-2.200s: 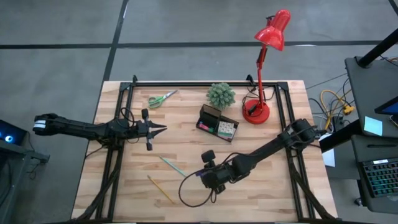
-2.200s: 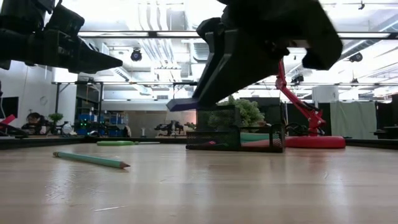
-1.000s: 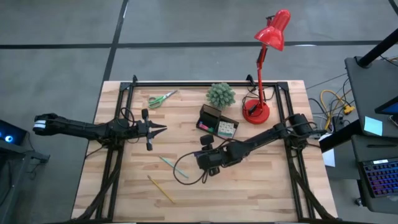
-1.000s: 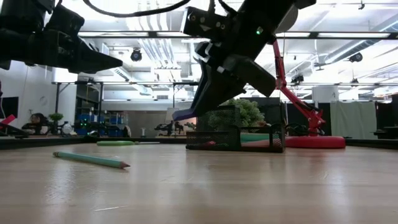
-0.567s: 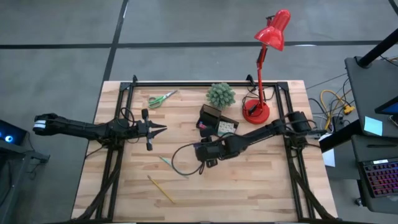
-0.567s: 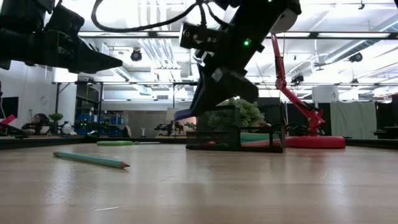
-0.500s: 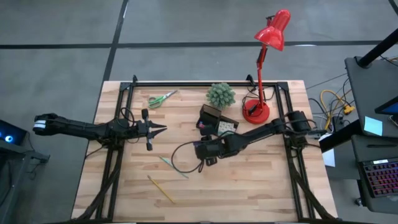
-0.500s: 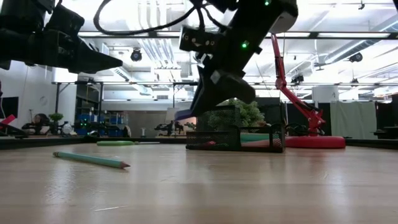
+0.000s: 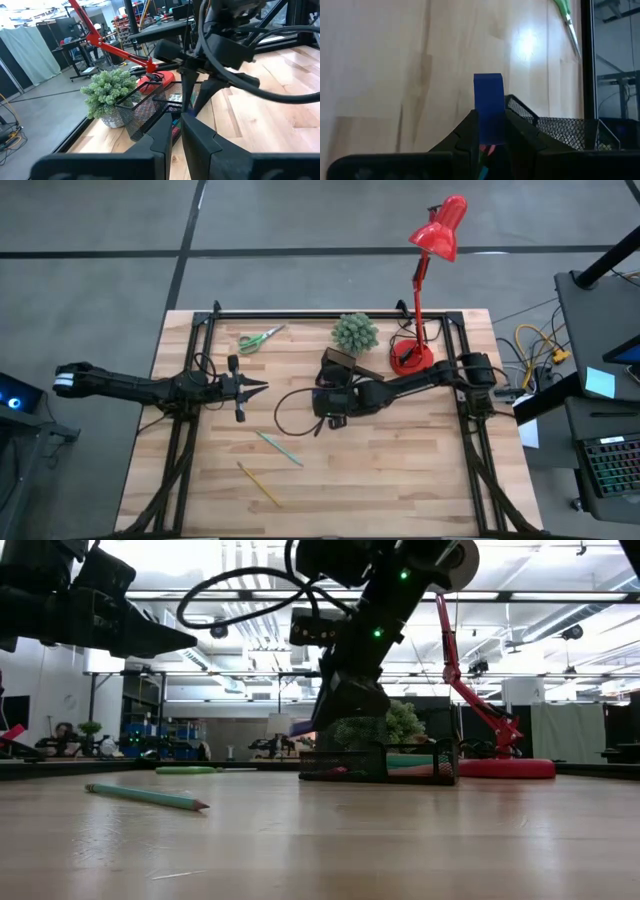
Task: Pick and place office supplies into organizer
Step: Put the blue eraser into the black desk organizer
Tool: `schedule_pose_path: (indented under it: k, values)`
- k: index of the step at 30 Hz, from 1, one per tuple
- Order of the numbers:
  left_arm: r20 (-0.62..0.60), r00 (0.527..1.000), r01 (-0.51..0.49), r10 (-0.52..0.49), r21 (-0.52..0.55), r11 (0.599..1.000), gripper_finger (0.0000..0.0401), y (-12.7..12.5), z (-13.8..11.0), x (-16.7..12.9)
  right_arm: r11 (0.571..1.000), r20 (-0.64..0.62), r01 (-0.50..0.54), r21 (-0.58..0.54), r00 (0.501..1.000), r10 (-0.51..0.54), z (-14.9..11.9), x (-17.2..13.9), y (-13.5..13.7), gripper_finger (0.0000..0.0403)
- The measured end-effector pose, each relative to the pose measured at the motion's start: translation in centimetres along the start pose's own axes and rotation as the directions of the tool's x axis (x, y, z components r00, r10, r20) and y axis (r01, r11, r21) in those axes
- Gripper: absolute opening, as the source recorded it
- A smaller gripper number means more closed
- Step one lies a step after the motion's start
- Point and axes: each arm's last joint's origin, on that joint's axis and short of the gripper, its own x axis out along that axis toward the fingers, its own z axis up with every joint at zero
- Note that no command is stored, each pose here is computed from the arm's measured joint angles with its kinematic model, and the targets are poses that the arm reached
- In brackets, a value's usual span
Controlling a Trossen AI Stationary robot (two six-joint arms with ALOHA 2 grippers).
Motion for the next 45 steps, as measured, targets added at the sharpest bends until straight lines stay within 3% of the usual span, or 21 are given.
schedule_pose_path:
  k: [20, 45]
  values:
    - [0.000, 1.000, 0.000, 0.000, 0.000, 1.000, 0.0026, 0.0, 0.0, 0.0, 0.998, -0.052, 0.036, 0.042, 0.998, -0.034, -1.2, 1.8, -3.1, 0.0070]
    - [-0.043, 0.999, 0.009, -0.009, 0.007, 1.000, 0.0026, -0.3, -1.0, 0.1, 0.999, -0.057, 0.039, -0.005, 0.998, -0.039, -1.3, 1.9, -3.7, 0.0070]
